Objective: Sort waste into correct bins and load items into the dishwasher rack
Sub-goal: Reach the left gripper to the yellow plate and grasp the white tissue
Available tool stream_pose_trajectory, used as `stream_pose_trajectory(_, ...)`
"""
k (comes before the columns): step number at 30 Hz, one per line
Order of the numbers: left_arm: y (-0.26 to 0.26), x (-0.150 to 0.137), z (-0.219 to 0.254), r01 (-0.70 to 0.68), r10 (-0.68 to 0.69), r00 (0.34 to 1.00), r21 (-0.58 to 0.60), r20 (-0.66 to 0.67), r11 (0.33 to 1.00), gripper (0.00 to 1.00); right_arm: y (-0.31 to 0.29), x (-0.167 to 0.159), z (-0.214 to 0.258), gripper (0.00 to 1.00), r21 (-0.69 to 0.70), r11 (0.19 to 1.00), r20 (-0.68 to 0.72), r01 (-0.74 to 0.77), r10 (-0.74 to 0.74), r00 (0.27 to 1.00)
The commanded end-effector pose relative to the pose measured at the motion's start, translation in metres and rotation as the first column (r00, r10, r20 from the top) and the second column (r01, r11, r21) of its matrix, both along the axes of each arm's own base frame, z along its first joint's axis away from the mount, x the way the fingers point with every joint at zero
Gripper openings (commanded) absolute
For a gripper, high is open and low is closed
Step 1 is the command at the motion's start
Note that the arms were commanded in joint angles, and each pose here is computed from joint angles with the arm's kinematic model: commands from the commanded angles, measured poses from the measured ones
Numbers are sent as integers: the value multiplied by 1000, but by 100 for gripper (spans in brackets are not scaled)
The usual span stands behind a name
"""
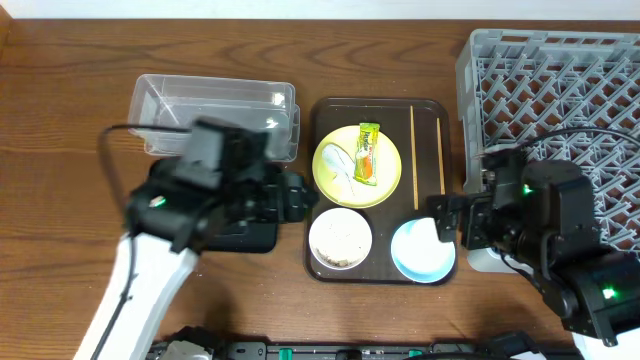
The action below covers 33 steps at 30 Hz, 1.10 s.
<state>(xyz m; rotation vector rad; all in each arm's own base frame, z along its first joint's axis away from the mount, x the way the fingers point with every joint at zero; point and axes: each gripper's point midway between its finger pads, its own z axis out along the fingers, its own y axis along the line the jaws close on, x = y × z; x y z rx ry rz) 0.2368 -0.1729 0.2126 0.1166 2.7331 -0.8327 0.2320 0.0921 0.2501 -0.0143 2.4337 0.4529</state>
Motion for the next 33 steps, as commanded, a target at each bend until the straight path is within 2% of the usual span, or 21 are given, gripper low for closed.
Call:
stream_pose_trajectory(1, -11, 2, -28, 21, -17, 999, 155, -28, 988, 78, -26, 4, 10, 99, 12, 984, 21, 177, -177, 984)
stream_pose_trajectory(4, -25, 5, -53, 27, -19, 999, 263, -34, 964, 78, -33, 2, 12, 99, 12, 979, 25, 204, -204, 979)
stream_pose_trajectory(7, -48, 11, -71, 72, -69, 997, 290, -20, 954, 78, -35, 0, 10, 99, 9, 977, 17, 212, -212, 977)
stream_pose_trajectory(9, -58, 27, -79, 64, -82, 996, 317, 44, 946, 78, -35, -2, 8, 99, 6, 978, 5, 209, -209, 978)
stream_pose_trajectory(12, -53, 62, -90, -22, -50, 985, 414, 163, 910, 78, -35, -4, 7, 99, 2, 978, -3, 209, -209, 978)
stream_pose_trajectory(17, -55, 89, -128, -15, -71, 983, 465, 167, 885, 78, -36, -9, 2, 99, -13, 978, -30, 206, -207, 978)
stream_pose_trajectory(20, -50, 105, -150, -40, -37, 987, 467, 154, 883, 78, -37, -13, -2, 99, -25, 979, -46, 200, -201, 978)
stream_pose_trajectory(23, -62, 116, -168, -17, -33, 992, 389, 122, 921, 77, -37, -14, -2, 99, -27, 979, -50, 200, -201, 978)
stream_pose_trajectory(26, -69, 125, -178, -22, -22, 992, 346, 122, 938, 70, -37, -14, -2, 99, -27, 979, -50, 200, -201, 978)
stream_pose_trajectory(33, -72, 129, -197, -22, -20, 993, 352, 114, 936, 52, -37, -14, -2, 99, -24, 980, -52, 198, -199, 979)
